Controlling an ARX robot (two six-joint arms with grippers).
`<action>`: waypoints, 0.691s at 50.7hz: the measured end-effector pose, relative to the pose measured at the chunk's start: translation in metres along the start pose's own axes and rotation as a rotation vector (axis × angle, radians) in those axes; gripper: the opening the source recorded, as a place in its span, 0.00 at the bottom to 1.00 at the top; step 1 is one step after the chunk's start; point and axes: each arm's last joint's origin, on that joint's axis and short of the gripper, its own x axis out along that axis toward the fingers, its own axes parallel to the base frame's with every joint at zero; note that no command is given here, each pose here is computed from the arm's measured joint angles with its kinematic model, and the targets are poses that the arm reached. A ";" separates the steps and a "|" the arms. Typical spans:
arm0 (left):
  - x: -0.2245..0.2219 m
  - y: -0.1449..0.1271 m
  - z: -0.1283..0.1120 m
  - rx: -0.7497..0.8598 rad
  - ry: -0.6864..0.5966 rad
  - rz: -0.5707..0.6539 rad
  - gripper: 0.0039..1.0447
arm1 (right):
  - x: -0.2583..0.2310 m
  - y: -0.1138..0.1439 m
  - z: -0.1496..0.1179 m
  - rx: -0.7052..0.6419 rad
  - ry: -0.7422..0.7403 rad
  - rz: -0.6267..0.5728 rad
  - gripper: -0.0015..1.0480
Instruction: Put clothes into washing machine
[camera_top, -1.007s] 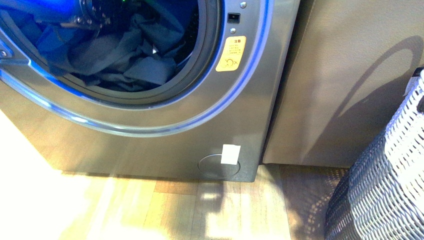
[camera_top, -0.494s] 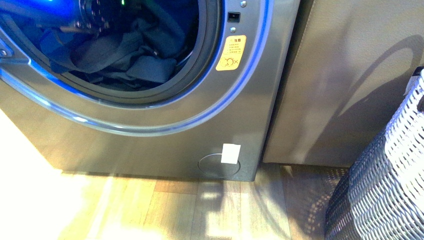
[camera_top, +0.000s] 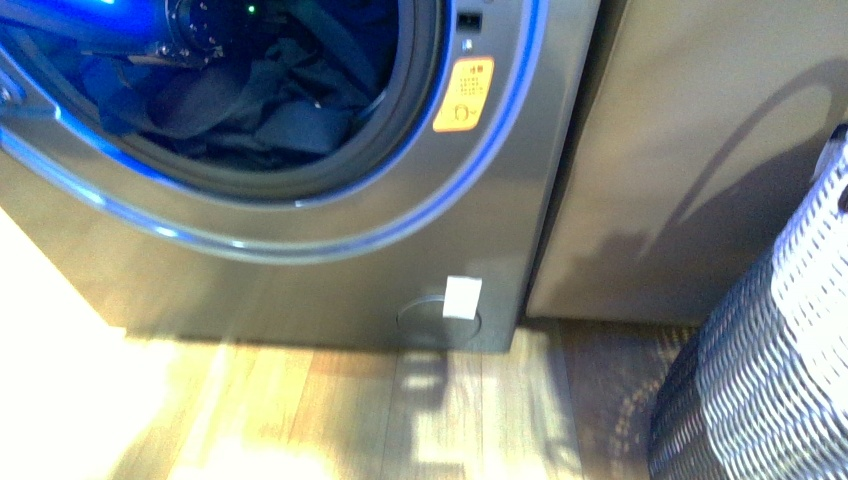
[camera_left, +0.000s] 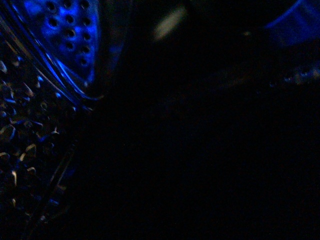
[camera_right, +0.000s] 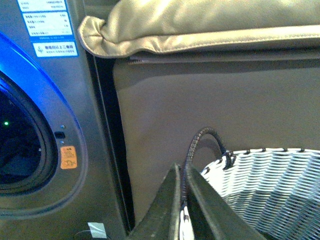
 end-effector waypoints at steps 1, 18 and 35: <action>-0.001 -0.001 -0.001 0.000 0.002 -0.003 0.27 | 0.000 -0.001 -0.003 -0.001 0.001 0.000 0.02; -0.040 -0.011 -0.023 -0.011 0.024 -0.059 0.80 | -0.006 -0.016 -0.040 -0.002 0.004 0.026 0.02; -0.104 -0.002 -0.019 -0.021 0.075 -0.108 0.94 | -0.017 -0.022 -0.062 -0.002 0.005 -0.011 0.02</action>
